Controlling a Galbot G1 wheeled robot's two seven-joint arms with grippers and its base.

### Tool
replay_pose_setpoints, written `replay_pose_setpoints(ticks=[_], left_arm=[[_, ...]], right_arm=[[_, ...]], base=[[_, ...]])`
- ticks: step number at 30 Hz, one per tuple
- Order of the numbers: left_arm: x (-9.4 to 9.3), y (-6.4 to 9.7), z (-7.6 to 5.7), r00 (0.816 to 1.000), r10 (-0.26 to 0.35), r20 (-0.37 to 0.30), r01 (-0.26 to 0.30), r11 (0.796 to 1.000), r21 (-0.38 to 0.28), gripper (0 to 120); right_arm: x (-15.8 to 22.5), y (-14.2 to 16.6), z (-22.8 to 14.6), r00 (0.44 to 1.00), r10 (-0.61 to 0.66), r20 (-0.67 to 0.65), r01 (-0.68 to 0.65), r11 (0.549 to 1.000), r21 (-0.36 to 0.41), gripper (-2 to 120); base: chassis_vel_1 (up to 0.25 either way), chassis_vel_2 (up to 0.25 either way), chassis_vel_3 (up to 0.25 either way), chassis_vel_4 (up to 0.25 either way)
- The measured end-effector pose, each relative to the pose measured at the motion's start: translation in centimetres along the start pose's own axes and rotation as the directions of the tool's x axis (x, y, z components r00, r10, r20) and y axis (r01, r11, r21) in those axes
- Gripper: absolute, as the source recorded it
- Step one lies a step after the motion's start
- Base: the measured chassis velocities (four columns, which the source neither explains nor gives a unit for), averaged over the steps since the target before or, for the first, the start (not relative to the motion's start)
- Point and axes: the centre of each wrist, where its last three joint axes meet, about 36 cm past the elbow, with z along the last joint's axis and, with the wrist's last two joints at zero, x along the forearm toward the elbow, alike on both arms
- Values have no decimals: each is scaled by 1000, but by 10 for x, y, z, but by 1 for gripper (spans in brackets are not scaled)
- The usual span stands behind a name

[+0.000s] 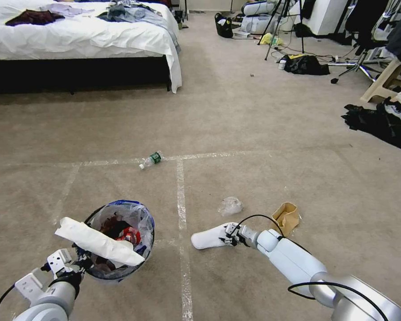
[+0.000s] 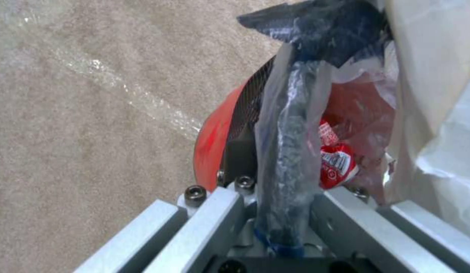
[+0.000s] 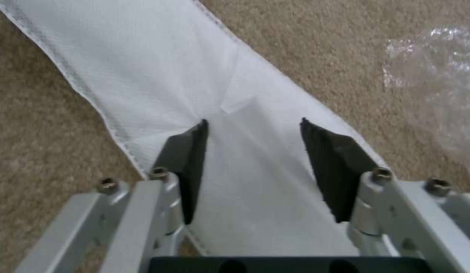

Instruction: Pick up the trash bin and place the garbage on the floor into it.

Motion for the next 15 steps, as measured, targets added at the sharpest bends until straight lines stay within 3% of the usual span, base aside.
replay_pose_setpoints(ticks=[5,9,15], left_arm=[[0,0,0,1000,0,1,0,1000,0,0],[0,1,1,1000,-2,1,2,1000,0,0],[0,2,1,1000,-6,2,6,1000,0,0]], right_arm=[[-1,2,1,1000,-1,0,1,1000,-5,33],[-3,5,-1,1000,-3,1,3,1000,-8,13],[-4,6,-1,1000,6,0,-6,1000,-15,0]], base=[[0,0,0,0],[0,0,0,0],[0,0,0,0]])
